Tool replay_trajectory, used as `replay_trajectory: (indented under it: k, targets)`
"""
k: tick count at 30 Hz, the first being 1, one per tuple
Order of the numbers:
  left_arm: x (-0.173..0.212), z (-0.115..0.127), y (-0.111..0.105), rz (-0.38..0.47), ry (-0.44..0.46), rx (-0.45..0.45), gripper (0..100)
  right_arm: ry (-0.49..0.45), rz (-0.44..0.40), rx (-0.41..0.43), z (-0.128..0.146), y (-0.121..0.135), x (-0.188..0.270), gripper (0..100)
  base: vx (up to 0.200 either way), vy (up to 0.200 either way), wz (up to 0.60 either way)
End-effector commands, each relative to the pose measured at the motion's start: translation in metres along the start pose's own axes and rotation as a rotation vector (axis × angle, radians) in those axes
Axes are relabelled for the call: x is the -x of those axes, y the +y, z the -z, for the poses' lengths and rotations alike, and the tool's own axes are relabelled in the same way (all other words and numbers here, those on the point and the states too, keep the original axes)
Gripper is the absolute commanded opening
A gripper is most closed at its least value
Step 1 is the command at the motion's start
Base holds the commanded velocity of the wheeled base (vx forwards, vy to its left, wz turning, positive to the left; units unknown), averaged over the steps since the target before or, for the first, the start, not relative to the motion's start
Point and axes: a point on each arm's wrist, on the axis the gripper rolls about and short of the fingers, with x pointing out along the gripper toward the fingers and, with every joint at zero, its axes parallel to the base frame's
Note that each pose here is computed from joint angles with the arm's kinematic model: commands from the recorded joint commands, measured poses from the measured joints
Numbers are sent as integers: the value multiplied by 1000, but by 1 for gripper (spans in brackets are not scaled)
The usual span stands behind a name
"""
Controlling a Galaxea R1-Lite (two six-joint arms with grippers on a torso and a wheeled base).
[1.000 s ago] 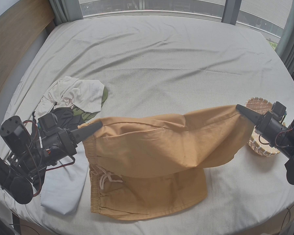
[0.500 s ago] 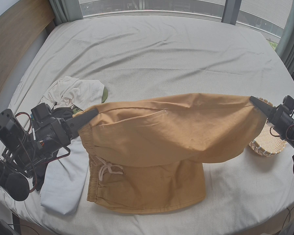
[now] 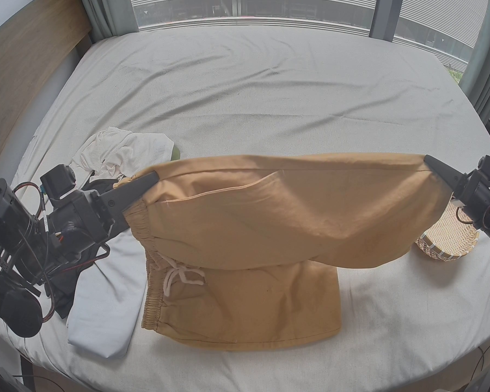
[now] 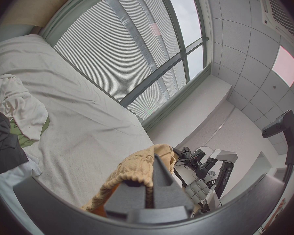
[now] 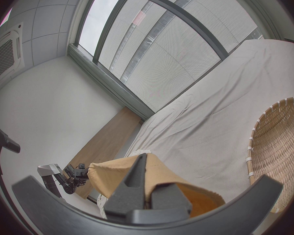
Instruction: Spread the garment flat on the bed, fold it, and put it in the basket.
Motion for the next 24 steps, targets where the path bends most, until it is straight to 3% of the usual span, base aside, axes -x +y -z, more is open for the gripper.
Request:
replay_trajectory:
  k: [1,24]
  targets:
    - [1,-3,-2,4,-10,-9,0,-7,-19,7,-5,6,4,0,0,0,0]
    - [6,-12,-3,-10,-43,-32,0,-41,-23,6,-19,10,10,0,0,0,0]
